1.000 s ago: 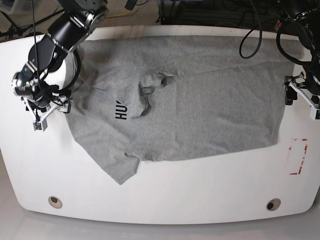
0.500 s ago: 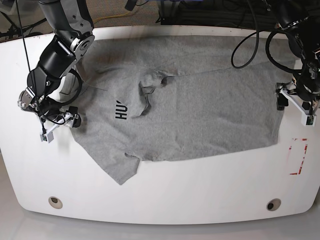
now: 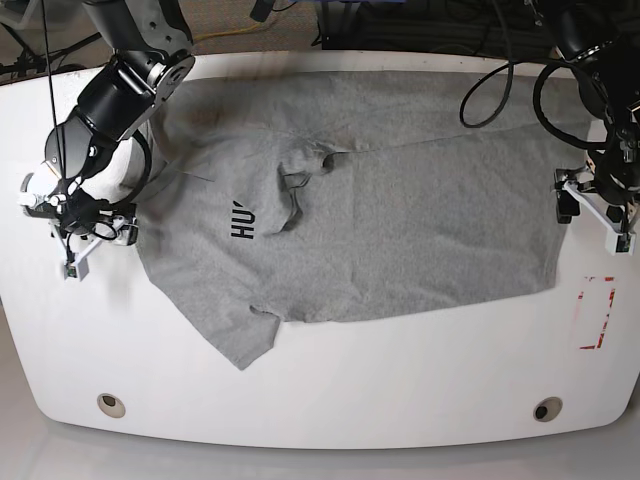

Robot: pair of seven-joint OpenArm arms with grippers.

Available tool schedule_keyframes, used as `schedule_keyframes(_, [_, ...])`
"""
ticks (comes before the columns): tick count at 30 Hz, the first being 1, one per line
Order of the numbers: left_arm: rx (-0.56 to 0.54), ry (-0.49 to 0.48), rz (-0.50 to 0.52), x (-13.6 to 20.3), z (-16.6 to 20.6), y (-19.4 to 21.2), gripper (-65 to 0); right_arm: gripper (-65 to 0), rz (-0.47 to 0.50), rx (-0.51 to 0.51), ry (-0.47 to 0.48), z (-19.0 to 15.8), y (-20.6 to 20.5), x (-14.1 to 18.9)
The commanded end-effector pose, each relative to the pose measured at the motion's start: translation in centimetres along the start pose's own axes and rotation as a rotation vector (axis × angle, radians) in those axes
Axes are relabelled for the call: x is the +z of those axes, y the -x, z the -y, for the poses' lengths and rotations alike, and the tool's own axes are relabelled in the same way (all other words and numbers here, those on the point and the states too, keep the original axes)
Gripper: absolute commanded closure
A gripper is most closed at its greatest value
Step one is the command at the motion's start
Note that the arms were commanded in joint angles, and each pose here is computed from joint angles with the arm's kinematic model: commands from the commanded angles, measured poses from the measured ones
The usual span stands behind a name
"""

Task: Fold the T-shirt properly
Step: 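Release the shirt edge and move both grippers inward, then grasp the shirt near the 'HU' print with the right gripper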

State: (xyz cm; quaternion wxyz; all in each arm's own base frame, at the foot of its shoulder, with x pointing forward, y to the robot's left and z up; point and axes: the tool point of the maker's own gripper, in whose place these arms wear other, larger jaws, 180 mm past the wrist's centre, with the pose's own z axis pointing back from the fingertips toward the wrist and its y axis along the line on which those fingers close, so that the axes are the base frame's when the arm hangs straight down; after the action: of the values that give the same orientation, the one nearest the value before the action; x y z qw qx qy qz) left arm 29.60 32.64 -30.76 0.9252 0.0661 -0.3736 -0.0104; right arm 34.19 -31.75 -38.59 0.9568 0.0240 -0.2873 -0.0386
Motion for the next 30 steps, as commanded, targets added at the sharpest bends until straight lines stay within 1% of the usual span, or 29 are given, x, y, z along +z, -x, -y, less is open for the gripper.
schedule_keyframes(1, [0.002, -0.003, 0.027, 0.0, -0.6, -0.8, -51.1, -49.5, 0.079, 0.046, 0.062, 0.4, -2.5, 3.2])
schedule_keyframes(4, [0.018, 0.006, 0.011, -0.5, -0.5, -0.3, -51.1, -49.5, 0.075, 0.082, 0.078, -0.5, -1.4, 4.8])
schedule_keyframes(7, [0.023, 0.009, 0.001, -0.7, -0.5, 0.1, -51.1, -49.5, 0.076, 0.175, 0.041, -3.1, -0.4, 6.1])
schedule_keyframes(12, [0.021, 0.026, -0.005, -1.3, -0.1, 0.5, -51.1, -49.5, 0.090, 0.320, -0.101, -9.4, 2.0, 7.3])
schedule_keyframes(15, [0.015, 0.043, -0.003, -1.8, 0.5, 0.6, -51.1, -49.5, 0.081, 0.376, -0.172, -12.0, 3.1, 7.1])
schedule_keyframes(18, [0.018, 0.048, -0.002, -2.0, 0.5, 0.9, -51.1, -49.5, 0.086, 0.407, -0.211, -13.7, 3.3, 6.7])
schedule_keyframes(22, [0.016, 0.049, -0.002, -2.0, 0.6, 1.3, -51.1, -49.5, 0.069, 0.454, -0.293, -16.4, 3.8, 5.4])
schedule_keyframes(24, [0.017, 0.050, -0.003, -2.1, 0.6, 1.3, -51.1, -49.5, 0.063, 0.456, -0.317, -17.1, 3.6, 4.7])
schedule_keyframes(30, [0.016, 0.049, -0.006, -2.1, 0.6, 1.4, -51.1, -49.5, 0.007, 0.458, -0.382, -18.8, 4.4, 2.8])
